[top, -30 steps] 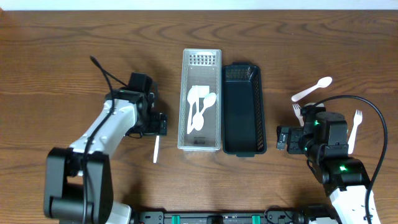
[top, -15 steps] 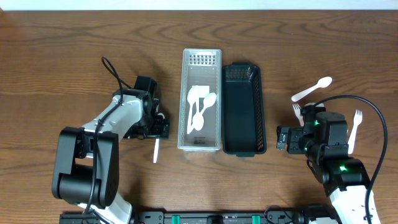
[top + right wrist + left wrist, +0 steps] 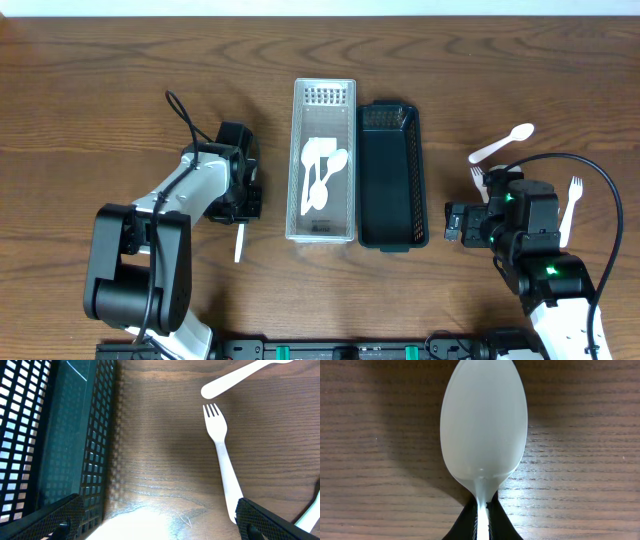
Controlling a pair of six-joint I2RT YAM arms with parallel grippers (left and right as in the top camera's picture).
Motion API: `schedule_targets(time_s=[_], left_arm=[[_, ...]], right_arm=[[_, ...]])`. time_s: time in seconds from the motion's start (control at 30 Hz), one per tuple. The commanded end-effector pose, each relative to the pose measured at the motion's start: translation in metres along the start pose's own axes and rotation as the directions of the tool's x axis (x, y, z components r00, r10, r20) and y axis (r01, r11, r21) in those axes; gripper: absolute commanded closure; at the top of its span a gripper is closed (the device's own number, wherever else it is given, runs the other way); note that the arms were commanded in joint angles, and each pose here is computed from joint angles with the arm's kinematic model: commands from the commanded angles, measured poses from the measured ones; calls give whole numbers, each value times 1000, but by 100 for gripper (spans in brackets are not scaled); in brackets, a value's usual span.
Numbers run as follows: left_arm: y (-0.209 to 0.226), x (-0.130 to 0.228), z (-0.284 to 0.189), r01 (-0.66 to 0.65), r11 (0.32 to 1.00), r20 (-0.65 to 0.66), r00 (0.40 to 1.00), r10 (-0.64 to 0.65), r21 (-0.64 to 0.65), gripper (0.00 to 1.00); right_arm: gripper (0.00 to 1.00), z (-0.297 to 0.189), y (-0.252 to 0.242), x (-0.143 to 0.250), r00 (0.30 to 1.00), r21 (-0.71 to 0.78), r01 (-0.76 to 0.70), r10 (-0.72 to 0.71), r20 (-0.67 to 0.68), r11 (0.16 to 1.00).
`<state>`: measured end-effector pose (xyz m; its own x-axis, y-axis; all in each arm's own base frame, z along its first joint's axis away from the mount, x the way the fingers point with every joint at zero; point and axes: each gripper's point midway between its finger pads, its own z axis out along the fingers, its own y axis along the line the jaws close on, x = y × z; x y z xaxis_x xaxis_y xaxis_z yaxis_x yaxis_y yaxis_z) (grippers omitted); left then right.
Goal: Pack container
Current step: 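Place the spoon into the white basket and withdraw the left gripper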
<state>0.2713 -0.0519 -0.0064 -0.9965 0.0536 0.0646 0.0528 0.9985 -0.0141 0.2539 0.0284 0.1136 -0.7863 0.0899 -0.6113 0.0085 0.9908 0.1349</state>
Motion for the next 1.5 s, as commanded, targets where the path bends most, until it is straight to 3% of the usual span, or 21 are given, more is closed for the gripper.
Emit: schedule_targets(time_s=[0.0,0.13,0.27,0.5,0.63,0.83,1.03,1.27,1.3,1.37,1.47], left_arm=[[2,6,12,2,1000,-43,999,-2,-15,94],[2,3,4,2,1000,-37,999,-3,-14,94],[-2,-10,-38,24,1000,0,1000,-24,-9,94],[-49,-38,-172,-105,994,299,950,91,29,94],[-89,-38,-210,-195,979,427,891,154,54,94],[-136,-40,-195,-176,978,418,901,114,113,94],[-173,-51,-144,-194,976,339,929,150,101,94],[-184,-50,-97,-217,974,239,951,198,57,94],[-183,-51,-97,-215,975,239,951,196,56,88],[-182,-53,-99,-212,975,247,950,192,59,61],[-180,-55,-105,-209,976,264,947,186,65,37]], right_arm=[[1,-4,0,-7,1000,-2,-15,15,17,1000],[1,-4,0,-8,1000,-2,-15,15,18,1000],[1,-4,0,-8,1000,-3,-15,15,19,1000],[1,-4,2,-12,997,-18,-70,71,34,997],[1,-4,2,-13,997,-20,-69,70,40,997],[1,-4,2,-11,997,-18,-70,70,33,997],[1,-4,2,-7,997,-15,-70,71,17,997],[1,-4,1,-7,997,-14,-71,71,16,997],[1,-4,1,-7,997,-14,-71,71,16,997],[1,-4,1,-7,997,-14,-71,71,16,997],[1,-4,1,-7,997,-14,-70,70,15,997]])
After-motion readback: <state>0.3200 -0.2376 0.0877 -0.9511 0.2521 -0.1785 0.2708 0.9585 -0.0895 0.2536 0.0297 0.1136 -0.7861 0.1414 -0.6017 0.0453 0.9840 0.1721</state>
